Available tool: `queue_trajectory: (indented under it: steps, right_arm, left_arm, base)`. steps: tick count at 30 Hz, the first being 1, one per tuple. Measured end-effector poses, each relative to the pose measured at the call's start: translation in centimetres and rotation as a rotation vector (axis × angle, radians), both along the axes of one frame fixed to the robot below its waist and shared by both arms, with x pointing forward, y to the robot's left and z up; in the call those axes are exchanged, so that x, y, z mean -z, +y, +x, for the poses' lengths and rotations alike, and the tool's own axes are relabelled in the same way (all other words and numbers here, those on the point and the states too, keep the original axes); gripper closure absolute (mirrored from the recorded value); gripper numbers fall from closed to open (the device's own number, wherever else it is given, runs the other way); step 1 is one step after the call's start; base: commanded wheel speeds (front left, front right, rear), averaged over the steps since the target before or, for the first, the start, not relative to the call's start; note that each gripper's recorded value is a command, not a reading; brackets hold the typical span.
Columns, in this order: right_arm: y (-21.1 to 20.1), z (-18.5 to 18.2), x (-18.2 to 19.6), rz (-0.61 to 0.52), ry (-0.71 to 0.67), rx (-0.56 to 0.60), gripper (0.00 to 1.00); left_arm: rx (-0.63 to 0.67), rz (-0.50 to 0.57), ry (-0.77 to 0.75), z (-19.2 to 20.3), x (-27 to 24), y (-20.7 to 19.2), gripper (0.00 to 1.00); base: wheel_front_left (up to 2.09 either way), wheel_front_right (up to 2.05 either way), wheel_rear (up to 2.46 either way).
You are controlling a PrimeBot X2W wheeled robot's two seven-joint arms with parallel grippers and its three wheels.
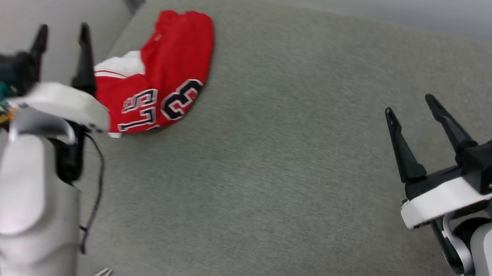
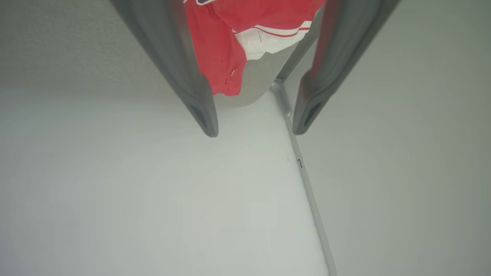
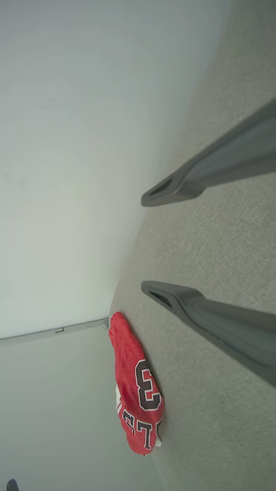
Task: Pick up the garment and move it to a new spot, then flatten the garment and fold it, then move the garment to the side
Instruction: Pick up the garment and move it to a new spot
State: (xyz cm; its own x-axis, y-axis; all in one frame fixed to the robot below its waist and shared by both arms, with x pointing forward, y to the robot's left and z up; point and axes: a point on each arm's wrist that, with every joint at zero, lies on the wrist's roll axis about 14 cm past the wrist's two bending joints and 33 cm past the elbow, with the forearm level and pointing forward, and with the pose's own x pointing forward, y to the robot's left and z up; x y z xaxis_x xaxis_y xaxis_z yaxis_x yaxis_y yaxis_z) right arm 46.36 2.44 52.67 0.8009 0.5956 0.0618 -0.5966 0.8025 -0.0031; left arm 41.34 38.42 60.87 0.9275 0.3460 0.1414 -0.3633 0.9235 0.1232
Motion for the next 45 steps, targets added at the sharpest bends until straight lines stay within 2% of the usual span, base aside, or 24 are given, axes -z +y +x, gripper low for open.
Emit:
queue_trajectory:
  steps: [3,4,5,6,7,12,15,20,21,23,27,30,33,34,37,38,39,45]
  right_arm:
    - [-1.4,0.8,0.8,-0.002,0.013,0.039,0.00]
    - [-3.4,1.9,2.3,-0.006,0.040,0.095,0.00]
    - [-4.1,2.2,2.8,-0.007,0.048,0.112,0.00]
    - [-4.1,2.2,2.8,-0.007,0.048,0.112,0.00]
    - [-5.2,2.8,4.0,-0.010,0.067,0.143,0.00]
    - [-7.6,3.7,6.8,-0.023,0.117,0.209,0.00]
    - [-8.8,3.9,8.5,-0.035,0.149,0.238,0.00]
    - [-10.0,4.0,10.3,-0.047,0.185,0.269,0.00]
    - [-10.2,4.0,10.5,-0.050,0.190,0.272,0.00]
    - [-10.3,4.0,10.6,-0.053,0.192,0.275,0.00]
    - [-10.2,4.0,9.6,-0.052,0.167,0.272,0.00]
    - [-10.0,3.8,8.6,-0.045,0.147,0.267,0.00]
    - [-9.6,3.3,7.4,-0.040,0.130,0.258,0.00]
    - [-9.6,3.3,7.4,-0.040,0.130,0.258,0.00]
    - [-9.3,2.5,6.1,-0.031,0.115,0.250,0.00]
    - [-9.3,1.9,5.0,-0.027,0.098,0.251,0.00]
    - [-9.3,1.9,5.0,-0.027,0.098,0.251,0.00]
    - [-9.8,-0.6,2.0,0.000,0.061,0.268,0.00]
  left_arm:
    - [0.013,0.002,0.087,2.3,0.9,0.6,0.00]
    - [0.007,-0.047,0.270,5.0,4.4,1.9,0.00]
    - [-0.001,-0.079,0.344,5.6,6.1,2.3,0.00]
    - [-0.001,-0.079,0.344,5.6,6.1,2.3,0.00]
    - [-0.016,-0.136,0.477,6.2,9.5,3.0,0.00]
    - [-0.017,-0.311,0.819,6.2,18.6,2.0,0.00]
    - [-0.027,-0.430,0.960,5.1,22.8,1.2,0.00]
    - [-0.055,-0.572,1.054,4.4,25.8,1.0,0.00]
    - [-0.062,-0.597,1.049,4.4,26.1,1.0,0.20]
    - [-0.072,-0.639,1.038,4.3,26.2,1.0,1.00]
    - [-0.104,-0.593,0.980,4.2,25.2,1.8,1.00]
    - [-0.116,-0.534,0.856,5.0,23.5,2.3,1.00]
    - [-0.100,-0.473,0.679,6.7,19.6,2.8,1.00]
    - [-0.100,-0.473,0.679,6.7,19.6,2.8,1.00]
    - [-0.084,-0.392,0.496,8.1,14.4,3.5,1.00]
    - [-0.064,-0.326,0.393,8.5,11.1,3.5,1.00]
    - [-0.064,-0.326,0.393,8.5,11.1,3.5,1.00]
    - [0.008,-0.174,0.113,8.3,1.4,1.9,1.00]
  base:
    - [0.00,0.00,0.00]
    - [0.00,0.00,0.00]
    - [0.00,0.00,0.00]
    - [0.00,0.00,0.00]
    - [0.00,0.00,0.00]
    - [0.00,0.00,0.00]
    - [0.00,0.00,0.00]
    - [0.00,0.00,0.00]
    - [0.00,0.00,0.00]
    - [0.00,0.00,0.00]
    - [0.00,0.00,0.00]
    - [0.00,0.00,0.00]
    - [0.00,0.00,0.00]
    - [0.00,0.00,0.00]
    - [0.00,0.00,0.00]
    - [0.00,0.00,0.00]
    - [0.00,0.00,0.00]
    - [0.00,0.00,0.00]
